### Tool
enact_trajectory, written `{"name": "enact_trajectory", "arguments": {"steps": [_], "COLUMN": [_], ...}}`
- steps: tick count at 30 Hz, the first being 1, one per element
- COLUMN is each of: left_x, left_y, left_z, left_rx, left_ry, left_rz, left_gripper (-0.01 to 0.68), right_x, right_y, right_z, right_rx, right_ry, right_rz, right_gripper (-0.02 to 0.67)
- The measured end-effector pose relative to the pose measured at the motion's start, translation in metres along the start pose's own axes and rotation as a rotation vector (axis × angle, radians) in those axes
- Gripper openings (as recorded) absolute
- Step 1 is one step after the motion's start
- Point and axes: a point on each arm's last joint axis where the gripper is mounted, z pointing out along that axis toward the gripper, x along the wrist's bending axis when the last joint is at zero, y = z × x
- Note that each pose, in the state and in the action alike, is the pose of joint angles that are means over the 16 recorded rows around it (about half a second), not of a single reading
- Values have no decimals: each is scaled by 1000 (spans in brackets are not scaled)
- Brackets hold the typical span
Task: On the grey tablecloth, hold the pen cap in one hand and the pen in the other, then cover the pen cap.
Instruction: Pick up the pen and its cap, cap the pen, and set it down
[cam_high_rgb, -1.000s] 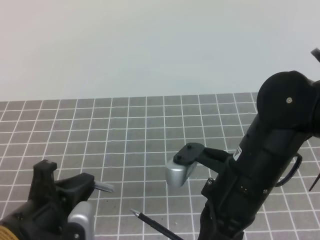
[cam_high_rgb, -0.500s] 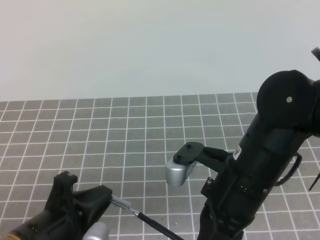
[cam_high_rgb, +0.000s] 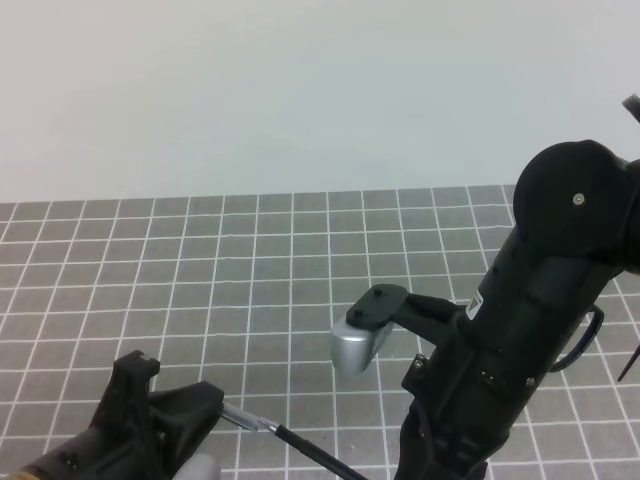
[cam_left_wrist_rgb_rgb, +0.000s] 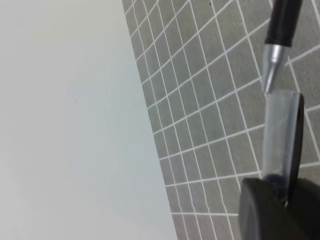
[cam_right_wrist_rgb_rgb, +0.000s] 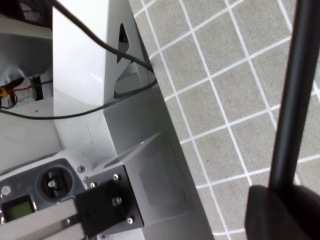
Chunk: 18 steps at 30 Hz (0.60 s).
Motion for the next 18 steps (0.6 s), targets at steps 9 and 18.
{"name": "enact_trajectory", "arguments": {"steps": [9,18], "left_x": [1,1], "left_y": [0,0], "left_z": [0,0], "left_rx": [4,0], "left_ry": [16,11], "left_rz": [-12,11], "left_gripper": [1,1], "right_x": [0,1], "right_y": [0,1], "right_z": [0,0], "right_rx": [-3,-8], "right_ry": [3,9], "right_rz": [-7,-14], "right_gripper": [66,66]}}
